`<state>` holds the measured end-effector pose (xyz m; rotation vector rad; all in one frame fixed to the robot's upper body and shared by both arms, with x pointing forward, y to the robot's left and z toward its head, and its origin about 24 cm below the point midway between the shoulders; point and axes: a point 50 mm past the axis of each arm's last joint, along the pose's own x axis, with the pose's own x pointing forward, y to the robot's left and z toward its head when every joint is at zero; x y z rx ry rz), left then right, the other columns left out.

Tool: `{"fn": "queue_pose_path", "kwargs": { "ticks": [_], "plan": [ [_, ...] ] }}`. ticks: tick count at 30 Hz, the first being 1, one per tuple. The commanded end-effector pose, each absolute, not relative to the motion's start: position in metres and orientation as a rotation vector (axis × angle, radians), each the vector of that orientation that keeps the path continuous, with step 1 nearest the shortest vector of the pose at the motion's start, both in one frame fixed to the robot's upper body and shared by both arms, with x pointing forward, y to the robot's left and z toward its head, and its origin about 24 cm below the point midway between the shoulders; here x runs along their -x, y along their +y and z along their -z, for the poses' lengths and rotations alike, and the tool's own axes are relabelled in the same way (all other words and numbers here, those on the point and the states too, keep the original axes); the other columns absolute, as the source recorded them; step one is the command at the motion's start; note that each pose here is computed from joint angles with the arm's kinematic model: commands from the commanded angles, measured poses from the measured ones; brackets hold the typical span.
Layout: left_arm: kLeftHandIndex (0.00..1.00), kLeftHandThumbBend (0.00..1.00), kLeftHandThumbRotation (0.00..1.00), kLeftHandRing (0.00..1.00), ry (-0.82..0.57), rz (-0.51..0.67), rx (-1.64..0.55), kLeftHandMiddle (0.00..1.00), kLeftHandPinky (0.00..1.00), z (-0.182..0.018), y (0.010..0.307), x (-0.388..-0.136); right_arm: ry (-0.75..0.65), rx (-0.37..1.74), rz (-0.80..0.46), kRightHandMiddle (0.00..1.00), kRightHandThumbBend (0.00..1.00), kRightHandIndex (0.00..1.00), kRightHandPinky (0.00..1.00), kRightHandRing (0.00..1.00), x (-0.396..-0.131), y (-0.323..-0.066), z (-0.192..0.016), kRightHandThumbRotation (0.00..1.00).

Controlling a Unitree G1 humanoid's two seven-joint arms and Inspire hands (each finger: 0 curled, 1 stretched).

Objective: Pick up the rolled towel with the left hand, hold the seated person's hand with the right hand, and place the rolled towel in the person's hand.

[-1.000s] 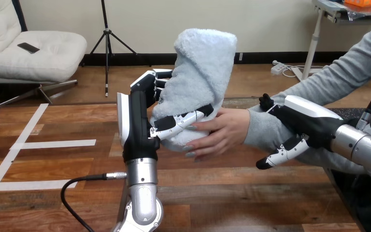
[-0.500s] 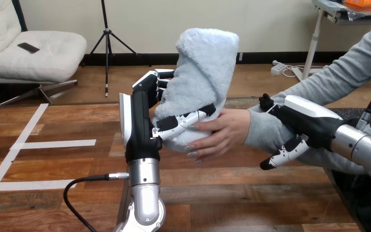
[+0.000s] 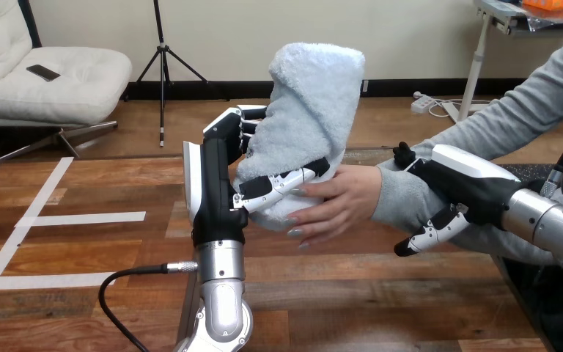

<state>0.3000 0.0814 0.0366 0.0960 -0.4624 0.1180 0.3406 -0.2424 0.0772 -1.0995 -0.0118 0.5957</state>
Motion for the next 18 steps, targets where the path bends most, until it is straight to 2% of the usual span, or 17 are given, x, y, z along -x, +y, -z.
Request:
{"fn": "queue_pose_path", "kwargs": {
  "ticks": [1, 18],
  "plan": [
    [0.42, 0.54, 0.00, 0.38, -0.587, -0.092, -0.056, 0.41, 0.36, -0.0674, 0.0719, -0.3135, -0.113, 1.108, -0.562, 0.32, 0.74, 0.33, 0.24, 0.27, -0.3493, -0.2360, -0.0992, 0.00],
    [0.41, 0.55, 0.00, 0.37, -0.593, -0.093, -0.065, 0.41, 0.34, -0.0678, 0.0716, -0.3135, -0.116, 1.117, -0.563, 0.28, 0.71, 0.31, 0.18, 0.22, -0.3486, -0.2363, -0.0990, 0.00]
  ]
}}
